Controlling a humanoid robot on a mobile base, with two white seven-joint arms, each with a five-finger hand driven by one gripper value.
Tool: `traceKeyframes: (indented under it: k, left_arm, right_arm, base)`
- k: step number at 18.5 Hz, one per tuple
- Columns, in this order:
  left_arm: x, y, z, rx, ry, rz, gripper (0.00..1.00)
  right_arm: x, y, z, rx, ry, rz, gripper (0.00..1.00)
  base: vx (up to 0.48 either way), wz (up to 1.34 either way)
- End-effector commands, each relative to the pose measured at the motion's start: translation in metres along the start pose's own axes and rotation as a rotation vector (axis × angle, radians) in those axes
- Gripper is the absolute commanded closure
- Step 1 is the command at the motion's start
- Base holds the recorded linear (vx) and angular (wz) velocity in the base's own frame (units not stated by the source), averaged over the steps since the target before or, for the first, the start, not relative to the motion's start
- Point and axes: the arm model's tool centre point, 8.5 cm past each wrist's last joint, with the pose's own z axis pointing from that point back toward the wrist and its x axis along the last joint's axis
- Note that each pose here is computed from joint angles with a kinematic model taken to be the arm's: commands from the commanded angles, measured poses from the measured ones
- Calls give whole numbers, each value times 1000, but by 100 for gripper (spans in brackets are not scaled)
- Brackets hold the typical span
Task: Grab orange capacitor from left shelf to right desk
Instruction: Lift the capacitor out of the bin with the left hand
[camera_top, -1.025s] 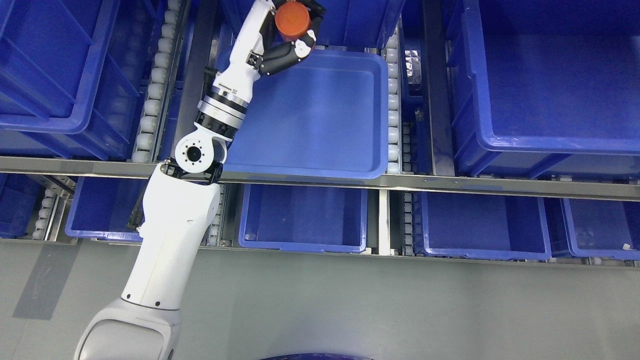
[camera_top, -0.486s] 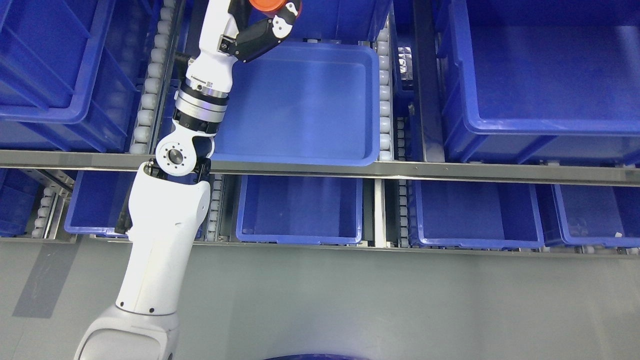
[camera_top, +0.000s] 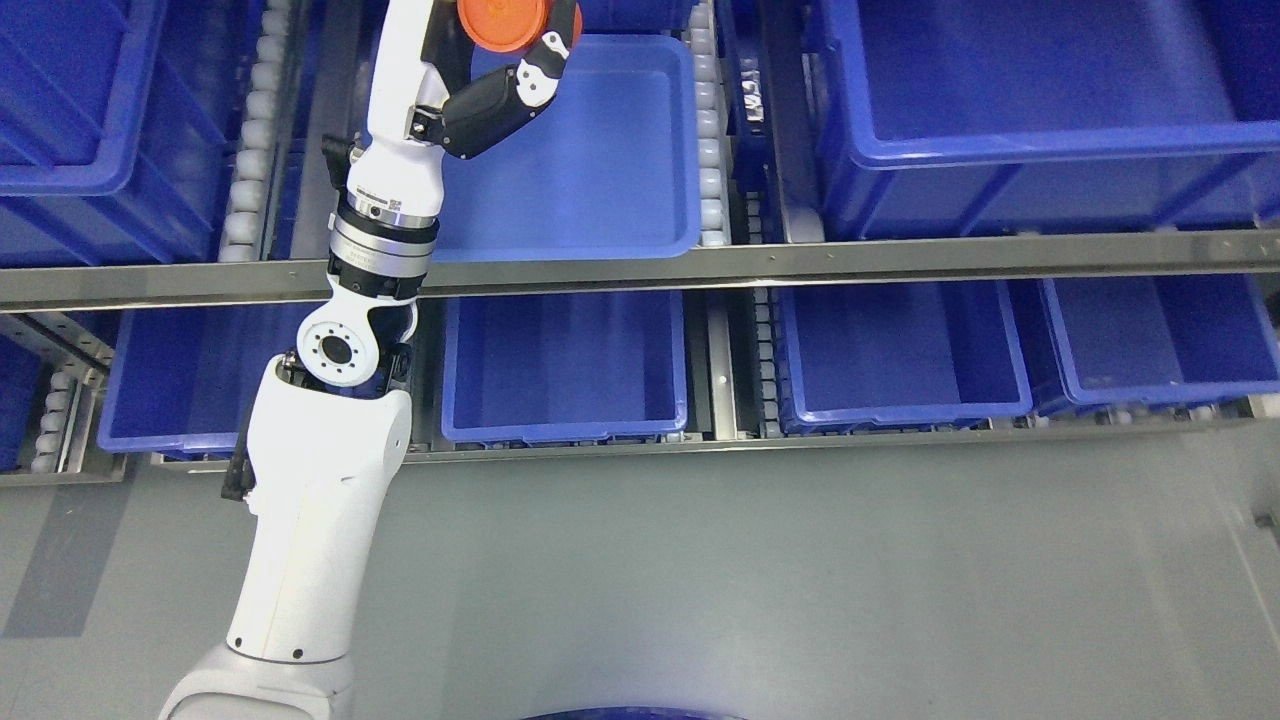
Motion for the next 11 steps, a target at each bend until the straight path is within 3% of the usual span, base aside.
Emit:
traceKeyframes:
  k: [1,11]
  left_arm:
    - [13,6,3,0,-29,-24,98]
    - [15,-1,4,-15,-32,-10,98]
  right_arm:
    - [-14,-11,0,-17,11,-11,0]
    - [-14,-11,0,-15,11,-13,0]
  base:
    - [-166,-380]
    - [-143,-604]
